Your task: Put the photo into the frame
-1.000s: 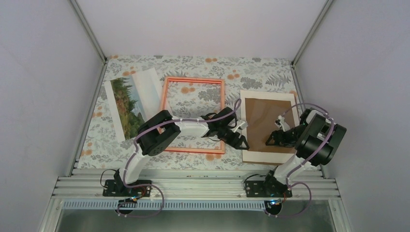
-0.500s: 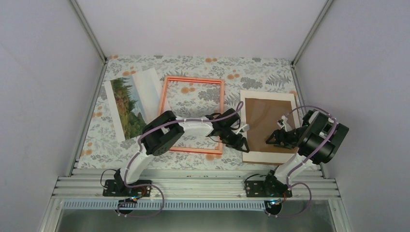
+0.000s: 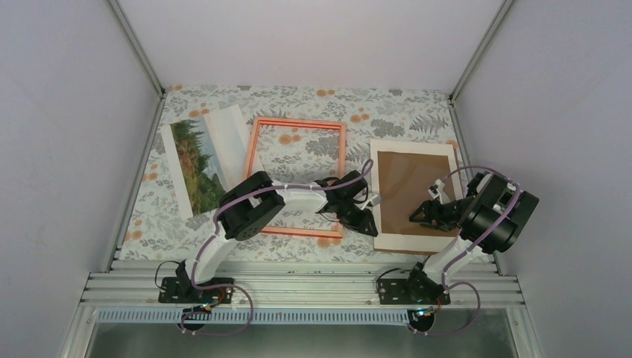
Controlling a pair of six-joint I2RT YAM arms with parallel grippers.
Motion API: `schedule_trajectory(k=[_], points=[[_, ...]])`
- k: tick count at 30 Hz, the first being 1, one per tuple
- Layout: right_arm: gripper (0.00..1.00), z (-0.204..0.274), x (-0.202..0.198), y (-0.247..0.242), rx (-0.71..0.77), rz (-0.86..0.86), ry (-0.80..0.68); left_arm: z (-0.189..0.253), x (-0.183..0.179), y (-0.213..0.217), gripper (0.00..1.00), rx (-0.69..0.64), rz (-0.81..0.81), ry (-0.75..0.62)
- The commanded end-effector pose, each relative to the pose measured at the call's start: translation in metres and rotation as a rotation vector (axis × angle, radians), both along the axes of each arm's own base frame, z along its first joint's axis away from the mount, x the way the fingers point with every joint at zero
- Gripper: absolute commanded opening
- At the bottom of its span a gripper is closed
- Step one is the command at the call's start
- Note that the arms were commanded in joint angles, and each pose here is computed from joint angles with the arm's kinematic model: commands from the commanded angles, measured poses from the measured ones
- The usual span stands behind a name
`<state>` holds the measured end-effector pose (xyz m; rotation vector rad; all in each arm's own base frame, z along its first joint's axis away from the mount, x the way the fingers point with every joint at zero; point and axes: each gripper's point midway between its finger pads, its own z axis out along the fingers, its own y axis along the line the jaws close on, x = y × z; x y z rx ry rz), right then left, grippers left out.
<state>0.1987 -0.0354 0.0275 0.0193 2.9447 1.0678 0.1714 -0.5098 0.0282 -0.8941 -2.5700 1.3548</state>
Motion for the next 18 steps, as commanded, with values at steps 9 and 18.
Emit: schedule_trajectory(k=[9,18], points=[[0.72,-0.072,-0.026,-0.033,-0.232,0.081,0.094,0.031,-0.004,-0.001,0.1,-0.072,0.001,-0.064],[0.72,-0.075,-0.029,-0.033,-0.234,0.086,0.099,0.04,-0.003,-0.008,0.06,-0.13,-0.006,-0.071]])
